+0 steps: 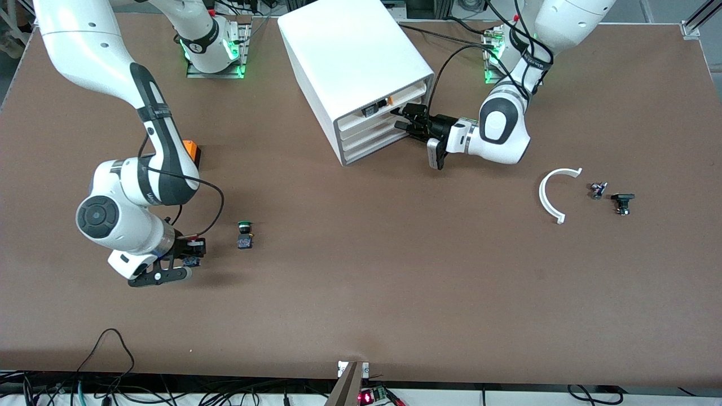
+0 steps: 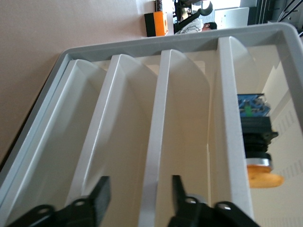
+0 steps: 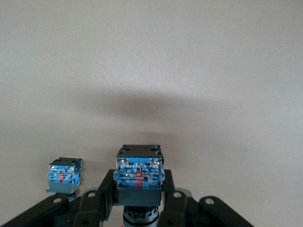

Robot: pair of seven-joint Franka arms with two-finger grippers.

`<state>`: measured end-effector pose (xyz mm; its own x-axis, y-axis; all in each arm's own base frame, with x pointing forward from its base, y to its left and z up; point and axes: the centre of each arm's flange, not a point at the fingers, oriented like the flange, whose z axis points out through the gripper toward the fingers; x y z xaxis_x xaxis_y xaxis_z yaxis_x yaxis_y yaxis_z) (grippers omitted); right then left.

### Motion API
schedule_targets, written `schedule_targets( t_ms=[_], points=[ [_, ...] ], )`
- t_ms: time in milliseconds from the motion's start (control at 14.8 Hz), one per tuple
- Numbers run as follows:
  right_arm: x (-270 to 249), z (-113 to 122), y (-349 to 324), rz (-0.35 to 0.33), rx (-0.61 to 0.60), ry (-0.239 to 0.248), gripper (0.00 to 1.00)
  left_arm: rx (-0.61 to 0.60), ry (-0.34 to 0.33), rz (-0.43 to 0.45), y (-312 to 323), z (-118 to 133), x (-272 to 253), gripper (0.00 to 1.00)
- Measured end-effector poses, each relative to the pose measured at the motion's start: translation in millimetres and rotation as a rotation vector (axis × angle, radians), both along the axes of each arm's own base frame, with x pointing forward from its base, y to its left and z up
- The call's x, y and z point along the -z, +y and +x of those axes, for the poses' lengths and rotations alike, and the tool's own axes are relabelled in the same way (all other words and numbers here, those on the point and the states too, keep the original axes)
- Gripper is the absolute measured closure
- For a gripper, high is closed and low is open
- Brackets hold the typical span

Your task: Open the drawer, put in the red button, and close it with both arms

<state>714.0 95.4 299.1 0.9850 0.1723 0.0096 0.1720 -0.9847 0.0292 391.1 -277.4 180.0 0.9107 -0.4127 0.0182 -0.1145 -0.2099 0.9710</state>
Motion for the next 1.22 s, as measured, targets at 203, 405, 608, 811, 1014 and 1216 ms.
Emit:
schedule_targets(
  t_ms=[203, 405, 608, 811, 1014, 1216],
  points=[
    [-28.1, 4.8, 2.9, -0.004, 0.025, 0.024, 0.57, 0.000, 0.003, -0.025, -0.5, -1.3, 3.1, 0.69],
    [-58.5, 6.0, 19.4, -0.007, 0.088, 0.048, 0.57, 0.000, 0.001, -0.038, -0.9, 0.8, 0.3, 0.83],
    [-90.5, 3.3, 45.9, -0.012, 0.160, 0.059, 0.57, -0.015, -0.020, -0.045, 5.6, 8.5, -1.2, 0.85],
    [-115.8, -6.0, 84.1, -0.010, 0.264, 0.069, 0.57, -0.047, -0.048, -0.041, 21.8, 27.8, -5.5, 0.85],
    [-130.5, -20.8, 134.9, 0.021, 0.417, 0.068, 0.57, -0.025, -0.101, 0.025, 46.7, 68.9, -22.2, 0.85],
    [-136.6, -38.6, 181.5, 0.024, 0.562, 0.061, 0.57, 0.009, -0.161, 0.126, 76.0, 117.0, -49.4, 0.85]
  ],
)
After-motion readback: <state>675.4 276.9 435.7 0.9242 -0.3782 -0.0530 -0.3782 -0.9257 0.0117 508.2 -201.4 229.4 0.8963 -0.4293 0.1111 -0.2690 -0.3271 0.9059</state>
